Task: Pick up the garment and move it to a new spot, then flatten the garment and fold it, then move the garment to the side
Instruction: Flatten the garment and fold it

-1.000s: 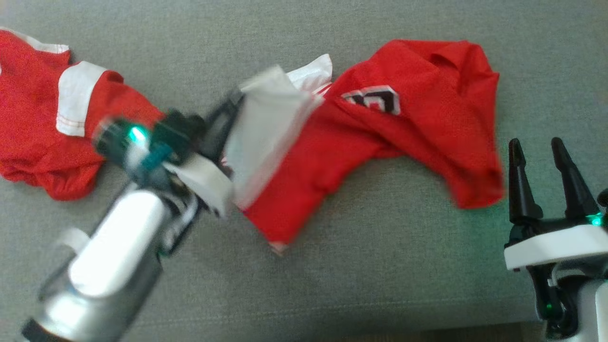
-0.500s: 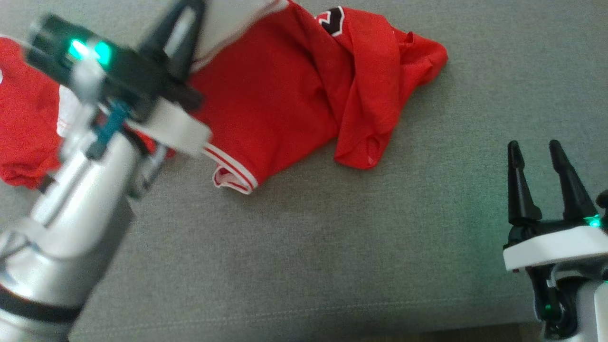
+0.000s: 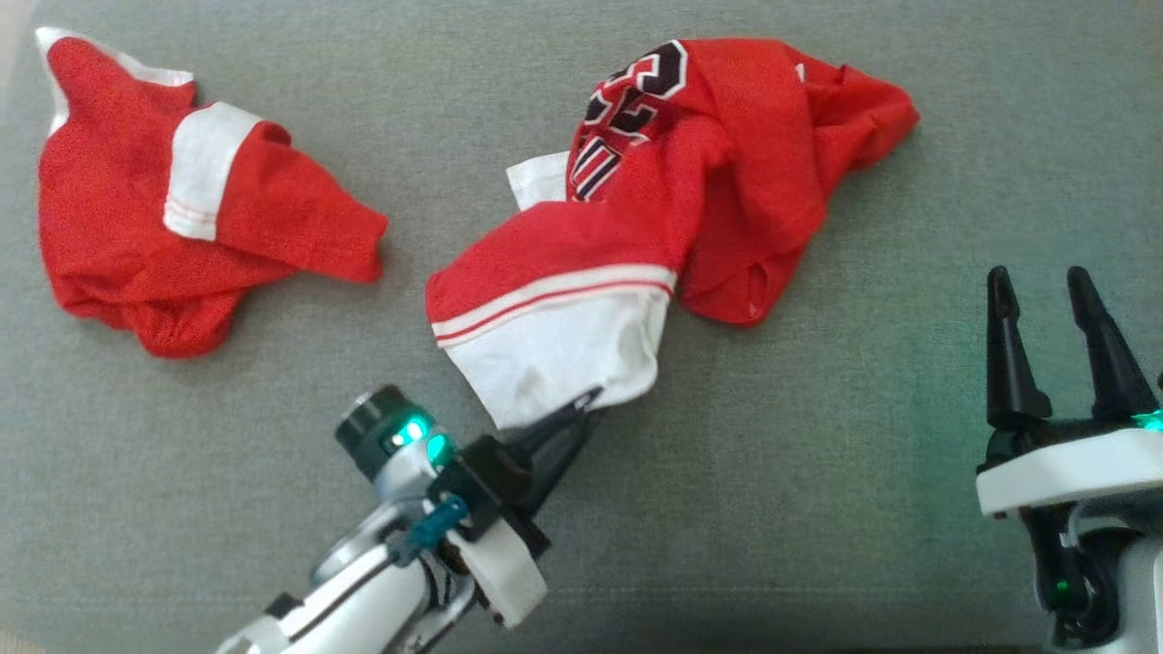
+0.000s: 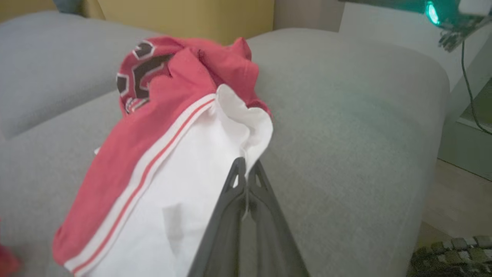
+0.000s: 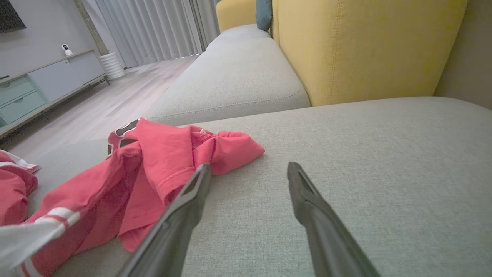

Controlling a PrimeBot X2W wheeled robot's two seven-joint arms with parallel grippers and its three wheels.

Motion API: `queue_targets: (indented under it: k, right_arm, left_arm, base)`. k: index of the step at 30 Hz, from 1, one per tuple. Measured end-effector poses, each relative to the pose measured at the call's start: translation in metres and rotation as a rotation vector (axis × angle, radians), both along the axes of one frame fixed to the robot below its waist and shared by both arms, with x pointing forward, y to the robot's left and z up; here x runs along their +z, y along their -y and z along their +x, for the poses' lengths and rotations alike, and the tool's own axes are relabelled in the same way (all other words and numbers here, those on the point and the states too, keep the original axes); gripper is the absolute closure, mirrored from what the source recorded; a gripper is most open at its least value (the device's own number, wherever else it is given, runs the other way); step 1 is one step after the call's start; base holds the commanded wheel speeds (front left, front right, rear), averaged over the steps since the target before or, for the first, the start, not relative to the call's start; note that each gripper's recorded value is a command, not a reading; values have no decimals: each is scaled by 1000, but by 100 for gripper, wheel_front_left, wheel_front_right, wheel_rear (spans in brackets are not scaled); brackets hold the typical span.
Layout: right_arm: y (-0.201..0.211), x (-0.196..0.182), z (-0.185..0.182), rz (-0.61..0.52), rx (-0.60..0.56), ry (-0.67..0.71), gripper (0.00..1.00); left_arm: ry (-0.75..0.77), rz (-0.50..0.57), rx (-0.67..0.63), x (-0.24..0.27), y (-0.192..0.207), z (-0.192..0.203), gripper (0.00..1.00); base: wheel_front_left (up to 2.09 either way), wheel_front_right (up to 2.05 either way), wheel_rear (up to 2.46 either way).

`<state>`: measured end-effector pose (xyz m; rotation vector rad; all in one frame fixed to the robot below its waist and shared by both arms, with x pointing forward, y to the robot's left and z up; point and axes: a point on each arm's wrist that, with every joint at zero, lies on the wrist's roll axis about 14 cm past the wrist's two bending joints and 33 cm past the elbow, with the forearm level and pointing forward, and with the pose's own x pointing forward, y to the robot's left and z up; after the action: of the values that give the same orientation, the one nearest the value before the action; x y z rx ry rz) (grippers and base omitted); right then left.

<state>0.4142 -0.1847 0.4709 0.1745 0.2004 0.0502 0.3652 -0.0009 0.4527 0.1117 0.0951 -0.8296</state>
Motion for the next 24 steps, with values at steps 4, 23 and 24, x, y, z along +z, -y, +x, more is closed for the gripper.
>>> queue_targets:
  k: [4, 23, 24]
  right_arm:
    - [-5, -1, 2, 4, 15, -4, 0]
    - [-10, 21, -1, -33, 36, 36, 0]
    - [-11, 20, -2, -32, 41, 31, 0]
  left_arm:
    - [-105, 42, -52, -24, 6, -19, 100]
    - [17, -163, 360, 28, -60, 27, 0]
    - [35, -165, 407, 33, -70, 31, 0]
  base:
    - [0, 0, 0]
    - [0, 0, 0]
    - [0, 0, 0]
